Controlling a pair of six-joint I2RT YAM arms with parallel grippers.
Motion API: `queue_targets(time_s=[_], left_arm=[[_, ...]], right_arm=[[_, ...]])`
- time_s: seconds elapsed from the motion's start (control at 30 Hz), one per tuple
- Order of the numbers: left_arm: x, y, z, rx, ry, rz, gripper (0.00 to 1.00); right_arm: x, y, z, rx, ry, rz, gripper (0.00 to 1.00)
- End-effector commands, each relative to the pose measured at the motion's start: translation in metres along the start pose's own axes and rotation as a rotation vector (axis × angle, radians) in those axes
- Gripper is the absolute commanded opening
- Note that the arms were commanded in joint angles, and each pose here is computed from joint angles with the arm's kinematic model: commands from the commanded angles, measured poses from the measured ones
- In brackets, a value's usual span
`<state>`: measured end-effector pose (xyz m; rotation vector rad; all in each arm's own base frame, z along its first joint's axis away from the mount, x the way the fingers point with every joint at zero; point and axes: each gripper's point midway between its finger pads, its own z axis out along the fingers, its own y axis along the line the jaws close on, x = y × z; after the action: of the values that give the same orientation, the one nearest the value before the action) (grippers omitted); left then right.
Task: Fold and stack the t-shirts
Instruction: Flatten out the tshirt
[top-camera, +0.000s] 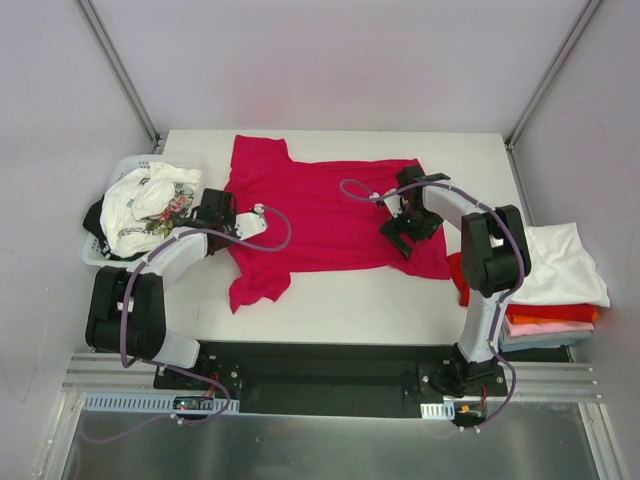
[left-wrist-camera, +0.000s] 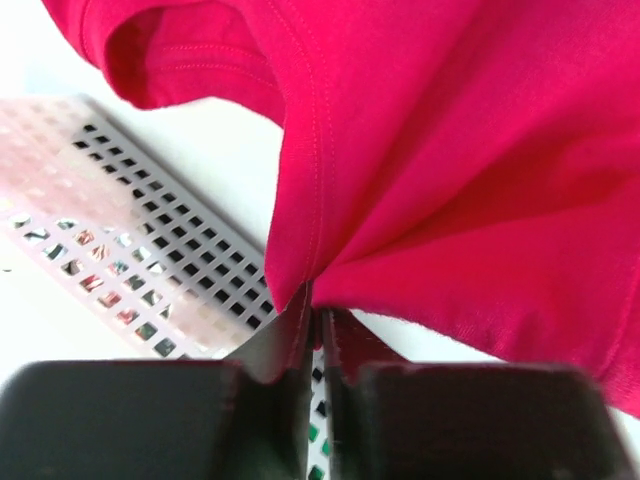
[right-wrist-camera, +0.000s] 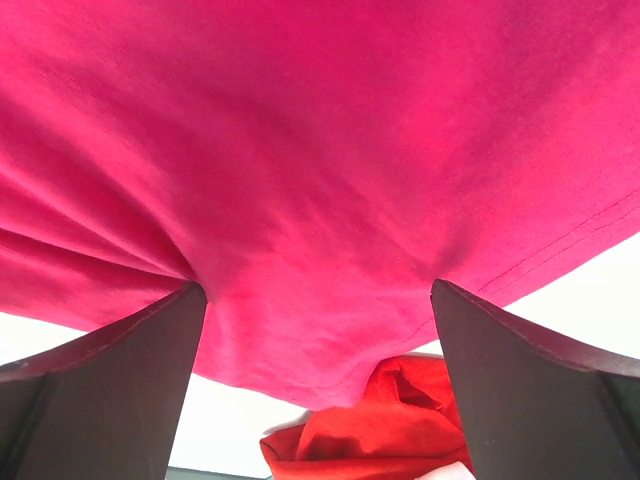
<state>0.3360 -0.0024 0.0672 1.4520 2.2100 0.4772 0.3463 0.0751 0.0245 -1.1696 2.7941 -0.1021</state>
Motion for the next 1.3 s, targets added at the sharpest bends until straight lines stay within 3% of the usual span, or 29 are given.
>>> queue_targets(time_s=[0.0, 0.03, 0.2, 0.3, 0.63, 0.67, 0.8, 1.0, 1.27], left_arm=[[0.012, 0.031, -0.013, -0.085, 0.045, 0.031, 0.10], [0.012, 0.032, -0.014, -0.088, 0.045, 0.029, 0.11], [0.011, 0.035, -0.022, -0.109, 0.027, 0.020, 0.51], [0.007, 0.040, -0.029, -0.132, 0.001, -0.003, 0.62], [-0.032, 0.048, -0.087, -0.148, -0.243, -0.164, 0.70], [-0.044, 0.044, -0.098, -0.131, -0.320, -0.174, 0.71], [-0.057, 0.007, -0.112, 0.016, -0.415, -0.170, 0.73], [-0.058, -0.044, -0.101, 0.142, -0.378, -0.099, 0.74], [-0.038, -0.093, -0.088, 0.214, -0.278, -0.042, 0.74]], right_arm=[[0.001, -0.007, -0.006, 0.009, 0.017, -0.004, 1.00], [0.000, -0.007, -0.006, 0.007, 0.016, -0.003, 1.00], [0.000, -0.004, -0.004, -0.007, 0.017, 0.001, 1.00], [0.000, -0.003, -0.004, -0.010, 0.015, 0.001, 1.00], [0.000, 0.001, -0.017, 0.010, -0.018, -0.012, 1.00], [-0.001, 0.002, -0.020, 0.016, -0.030, -0.022, 1.00], [-0.003, 0.015, -0.033, 0.041, -0.052, -0.077, 1.00], [0.003, 0.031, -0.035, 0.110, -0.042, -0.167, 1.00], [0.008, 0.030, -0.041, 0.138, -0.053, -0.160, 1.00]])
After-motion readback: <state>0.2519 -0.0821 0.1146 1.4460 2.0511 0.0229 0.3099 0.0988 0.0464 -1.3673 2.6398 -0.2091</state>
